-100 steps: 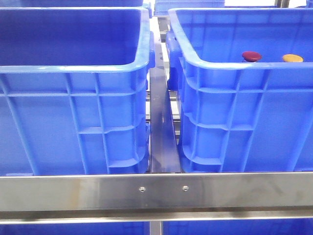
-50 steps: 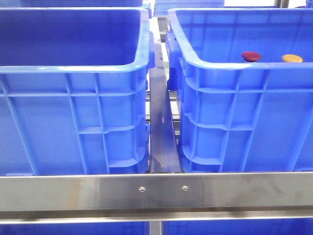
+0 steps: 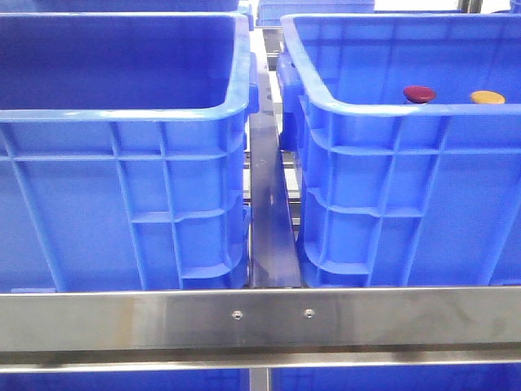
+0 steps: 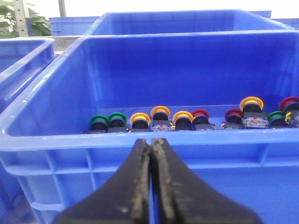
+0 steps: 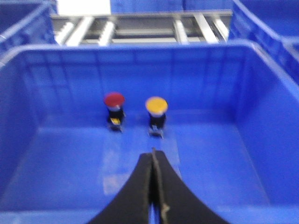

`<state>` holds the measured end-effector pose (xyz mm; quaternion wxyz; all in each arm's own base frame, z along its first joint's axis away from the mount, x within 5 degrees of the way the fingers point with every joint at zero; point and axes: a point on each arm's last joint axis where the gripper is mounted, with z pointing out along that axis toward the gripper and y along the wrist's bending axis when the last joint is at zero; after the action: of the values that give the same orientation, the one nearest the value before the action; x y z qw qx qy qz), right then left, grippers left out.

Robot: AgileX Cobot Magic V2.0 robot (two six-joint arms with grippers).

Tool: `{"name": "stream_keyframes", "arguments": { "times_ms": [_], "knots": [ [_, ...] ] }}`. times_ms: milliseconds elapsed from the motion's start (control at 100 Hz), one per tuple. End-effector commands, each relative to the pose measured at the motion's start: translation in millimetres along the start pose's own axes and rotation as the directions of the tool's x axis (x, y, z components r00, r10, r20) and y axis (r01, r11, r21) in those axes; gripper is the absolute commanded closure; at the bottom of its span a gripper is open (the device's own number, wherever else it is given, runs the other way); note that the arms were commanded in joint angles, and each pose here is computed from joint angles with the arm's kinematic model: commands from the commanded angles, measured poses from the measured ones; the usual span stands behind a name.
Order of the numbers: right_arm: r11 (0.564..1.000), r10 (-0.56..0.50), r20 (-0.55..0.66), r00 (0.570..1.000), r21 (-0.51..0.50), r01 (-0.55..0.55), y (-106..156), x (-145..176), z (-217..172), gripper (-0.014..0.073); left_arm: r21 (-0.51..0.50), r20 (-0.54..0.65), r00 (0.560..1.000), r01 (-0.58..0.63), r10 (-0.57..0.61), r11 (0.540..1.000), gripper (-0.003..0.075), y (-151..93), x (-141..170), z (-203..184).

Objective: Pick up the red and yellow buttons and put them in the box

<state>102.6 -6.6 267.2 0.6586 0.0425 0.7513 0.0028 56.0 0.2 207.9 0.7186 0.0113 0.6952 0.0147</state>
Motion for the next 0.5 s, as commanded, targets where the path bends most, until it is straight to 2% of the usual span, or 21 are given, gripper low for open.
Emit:
{"name": "stream_keyframes", "arguments": {
  "times_ms": [0,130,330,490],
  "knots": [
    [0.998,-0.002,0.016,1.000,0.057,0.001,-5,-2,0,0.0664,-0.004,0.054,0.999,0.011,-0.010,1.000,0.0740,0,9,-1],
    [0.998,-0.021,0.040,0.999,0.061,0.018,-5,3,-4,0.0664,-0.004,0.054,0.999,0.011,-0.010,1.000,0.0740,0,9,-1],
    [0.998,-0.064,0.205,0.977,0.033,0.059,-2,-3,-12,0.0664,-0.004,0.054,0.999,0.011,-0.010,1.000,0.0740,0,9,-1],
    [0.998,-0.069,0.322,0.944,0.025,0.065,-1,9,-21,0.0664,-0.004,0.054,0.999,0.011,-0.010,1.000,0.0740,0,9,-1]
  ]
}}
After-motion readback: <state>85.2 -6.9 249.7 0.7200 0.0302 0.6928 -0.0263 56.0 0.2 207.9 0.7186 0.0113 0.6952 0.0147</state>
